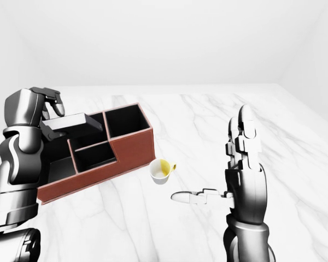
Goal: Pick up the book and place it in the front compartment of the caddy.
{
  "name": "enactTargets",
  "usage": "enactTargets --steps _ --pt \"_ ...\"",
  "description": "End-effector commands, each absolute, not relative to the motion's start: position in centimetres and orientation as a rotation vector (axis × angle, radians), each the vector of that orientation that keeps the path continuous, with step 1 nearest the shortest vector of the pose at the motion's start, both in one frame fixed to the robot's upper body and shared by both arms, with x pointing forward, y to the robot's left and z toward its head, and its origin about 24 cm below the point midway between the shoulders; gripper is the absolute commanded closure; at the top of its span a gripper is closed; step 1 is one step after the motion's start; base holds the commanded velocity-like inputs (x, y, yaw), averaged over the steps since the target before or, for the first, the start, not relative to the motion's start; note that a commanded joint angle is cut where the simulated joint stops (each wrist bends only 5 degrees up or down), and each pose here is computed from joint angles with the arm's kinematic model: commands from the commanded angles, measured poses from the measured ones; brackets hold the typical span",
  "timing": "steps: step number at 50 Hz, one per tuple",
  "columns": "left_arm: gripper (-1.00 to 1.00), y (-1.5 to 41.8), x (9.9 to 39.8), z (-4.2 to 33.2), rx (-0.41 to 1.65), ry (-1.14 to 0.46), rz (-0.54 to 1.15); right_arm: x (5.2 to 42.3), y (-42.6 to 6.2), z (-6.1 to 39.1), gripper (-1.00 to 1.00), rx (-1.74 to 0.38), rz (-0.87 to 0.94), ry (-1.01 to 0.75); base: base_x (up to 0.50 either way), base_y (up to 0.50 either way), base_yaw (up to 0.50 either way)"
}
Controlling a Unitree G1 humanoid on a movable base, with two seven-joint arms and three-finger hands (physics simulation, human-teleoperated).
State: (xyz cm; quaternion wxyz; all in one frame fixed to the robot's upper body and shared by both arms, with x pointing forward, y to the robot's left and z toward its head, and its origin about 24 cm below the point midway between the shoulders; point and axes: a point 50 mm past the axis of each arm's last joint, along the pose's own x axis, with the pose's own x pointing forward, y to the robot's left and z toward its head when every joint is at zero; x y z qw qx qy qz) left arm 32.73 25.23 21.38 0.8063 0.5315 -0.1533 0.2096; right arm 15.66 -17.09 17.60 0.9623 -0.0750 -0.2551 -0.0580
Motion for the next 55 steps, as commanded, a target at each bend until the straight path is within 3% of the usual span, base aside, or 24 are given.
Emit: enactTargets --steps 1,55 --pt "1.0 26.7 34.6 19.1 1.052 -0.237 0.531 16.8 -17.0 16.2 -0.99 -0.14 -0.109 -0.456 0.0 0.0 0.0" --pt "1.0 27.3 37.0 15.5 1.056 -0.103 0.632 16.8 -17.0 16.3 -0.99 -0.139 -0.105 -0.458 0.0 0.0 0.0"
